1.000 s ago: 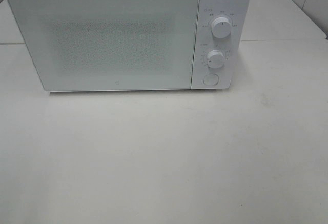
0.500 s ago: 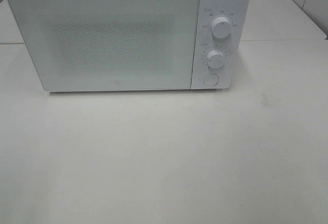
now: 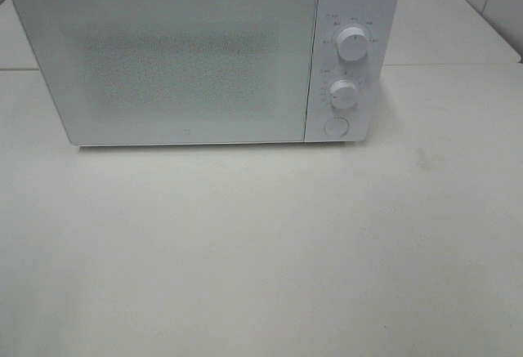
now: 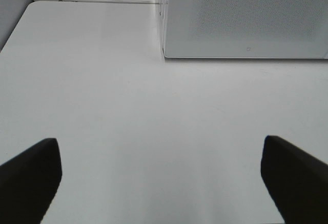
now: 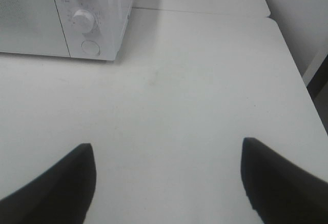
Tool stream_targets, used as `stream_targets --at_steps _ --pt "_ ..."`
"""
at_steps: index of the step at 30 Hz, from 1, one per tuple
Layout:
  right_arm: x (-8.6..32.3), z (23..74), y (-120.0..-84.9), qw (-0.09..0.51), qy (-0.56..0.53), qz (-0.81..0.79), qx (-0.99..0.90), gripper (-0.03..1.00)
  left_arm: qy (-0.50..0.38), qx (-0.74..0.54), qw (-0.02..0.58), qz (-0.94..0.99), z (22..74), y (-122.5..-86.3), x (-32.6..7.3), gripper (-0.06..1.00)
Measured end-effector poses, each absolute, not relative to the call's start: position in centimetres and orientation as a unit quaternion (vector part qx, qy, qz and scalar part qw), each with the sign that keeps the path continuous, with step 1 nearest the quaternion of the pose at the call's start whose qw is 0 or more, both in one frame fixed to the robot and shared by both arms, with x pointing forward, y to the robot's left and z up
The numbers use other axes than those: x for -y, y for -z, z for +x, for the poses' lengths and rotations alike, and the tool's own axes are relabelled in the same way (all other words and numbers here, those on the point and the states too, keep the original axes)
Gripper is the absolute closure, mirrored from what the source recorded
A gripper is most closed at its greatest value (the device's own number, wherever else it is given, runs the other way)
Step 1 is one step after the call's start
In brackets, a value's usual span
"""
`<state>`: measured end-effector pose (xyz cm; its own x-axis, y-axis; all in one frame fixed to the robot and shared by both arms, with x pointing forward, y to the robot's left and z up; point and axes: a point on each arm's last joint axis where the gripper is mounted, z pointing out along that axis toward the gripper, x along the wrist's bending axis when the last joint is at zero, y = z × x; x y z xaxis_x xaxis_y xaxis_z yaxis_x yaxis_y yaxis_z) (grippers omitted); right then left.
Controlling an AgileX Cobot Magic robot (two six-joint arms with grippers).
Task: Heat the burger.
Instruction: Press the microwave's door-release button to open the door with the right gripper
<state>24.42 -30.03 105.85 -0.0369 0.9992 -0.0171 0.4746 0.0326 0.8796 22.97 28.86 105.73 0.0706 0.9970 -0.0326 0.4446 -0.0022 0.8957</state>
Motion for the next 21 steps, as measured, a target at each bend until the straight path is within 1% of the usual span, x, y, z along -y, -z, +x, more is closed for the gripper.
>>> stream_targets --at_steps 5,7,8,10,11,19,21 --pt "29.9 26.5 -106.8 0.374 -0.375 0.583 -0.616 0.20 -0.349 -0.585 0.395 0.616 23.0 -105.7 -28.9 -0.03" --pt "29.8 28.7 -107.3 0.372 -0.376 0.584 -0.616 0.20 -0.349 -0.585 0.395 0.616 23.0 -105.7 -28.9 -0.03" --pt "29.8 28.7 -107.3 0.372 -0.376 0.584 -0.616 0.20 -0.349 -0.585 0.395 0.616 23.0 -105.7 -28.9 -0.03" --pt "29.7 30.3 -107.4 0.372 -0.375 0.582 -0.619 0.20 -0.349 -0.585 0.395 0.616 23.0 -105.7 -28.9 -0.03" --pt "29.7 30.3 -107.4 0.372 -0.375 0.582 -0.619 0.20 -0.349 -0.585 0.395 0.616 23.0 -105.7 -28.9 -0.03" --pt "29.3 35.5 -107.1 0.362 -0.376 0.586 -0.619 0.20 -0.349 -0.585 0.395 0.616 23.0 -105.7 -28.9 -0.03" --pt "29.3 36.1 -107.0 0.362 -0.377 0.586 -0.619 0.20 -0.349 -0.585 0.395 0.616 23.0 -105.7 -28.9 -0.03"
